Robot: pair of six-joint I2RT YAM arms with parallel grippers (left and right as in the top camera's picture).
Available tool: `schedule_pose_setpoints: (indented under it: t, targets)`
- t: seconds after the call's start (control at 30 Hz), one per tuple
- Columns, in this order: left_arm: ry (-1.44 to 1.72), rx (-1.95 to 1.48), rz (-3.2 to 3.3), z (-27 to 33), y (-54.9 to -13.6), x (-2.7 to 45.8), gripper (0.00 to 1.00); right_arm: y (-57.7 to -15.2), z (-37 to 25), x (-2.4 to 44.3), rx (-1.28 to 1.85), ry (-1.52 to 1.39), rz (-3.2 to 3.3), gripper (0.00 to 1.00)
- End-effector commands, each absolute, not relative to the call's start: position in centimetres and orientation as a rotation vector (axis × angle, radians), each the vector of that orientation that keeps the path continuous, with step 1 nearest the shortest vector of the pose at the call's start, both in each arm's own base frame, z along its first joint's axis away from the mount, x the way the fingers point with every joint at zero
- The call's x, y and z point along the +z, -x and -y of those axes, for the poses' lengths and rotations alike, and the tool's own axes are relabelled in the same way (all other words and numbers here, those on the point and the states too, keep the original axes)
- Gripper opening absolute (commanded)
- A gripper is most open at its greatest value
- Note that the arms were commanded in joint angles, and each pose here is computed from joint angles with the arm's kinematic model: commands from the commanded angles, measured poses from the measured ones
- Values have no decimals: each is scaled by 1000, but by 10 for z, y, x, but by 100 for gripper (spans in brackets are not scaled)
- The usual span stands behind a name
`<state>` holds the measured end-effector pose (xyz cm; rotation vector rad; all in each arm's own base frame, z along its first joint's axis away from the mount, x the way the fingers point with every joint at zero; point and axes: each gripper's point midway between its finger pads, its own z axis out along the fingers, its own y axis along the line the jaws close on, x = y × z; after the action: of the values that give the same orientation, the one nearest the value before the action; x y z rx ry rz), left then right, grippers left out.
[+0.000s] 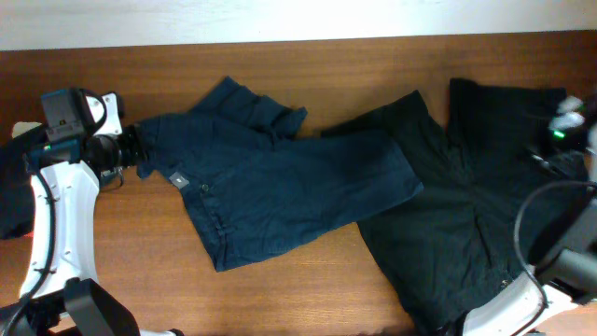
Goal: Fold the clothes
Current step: 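Drag the navy shorts leftward to the table center with the right gripper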
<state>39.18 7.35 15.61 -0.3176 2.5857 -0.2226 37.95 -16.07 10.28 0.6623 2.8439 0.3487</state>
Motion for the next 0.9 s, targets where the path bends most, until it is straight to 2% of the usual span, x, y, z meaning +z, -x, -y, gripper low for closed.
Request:
schedule_pose_setpoints:
  t: [0.0,0.03,0.23,0.47,0.7,0.83,0.87]
  targets:
    - [306,-210,-2585,-75,-387,165,0,-417,69,114,515,-86,-2819,27]
    - [307,-211,-2586,-75,-387,165,0,-424,55,113,468,-18,-2824,23]
    - [309,-214,-2595,-74,-385,164,0,-466,-18,103,393,171,-2750,22]
    - [313,-219,-2609,-73,-382,162,0,-488,-68,45,423,315,-2757,22]
    - [313,-219,-2609,-73,-382,162,0,-491,-21,-11,187,100,-2877,20]
    - [313,-219,-2609,-73,-382,162,0,-485,29,-20,-4,-7,-2918,17]
    - [313,-219,-2609,-73,-382,162,0,-480,63,-20,-123,-115,-2925,16]
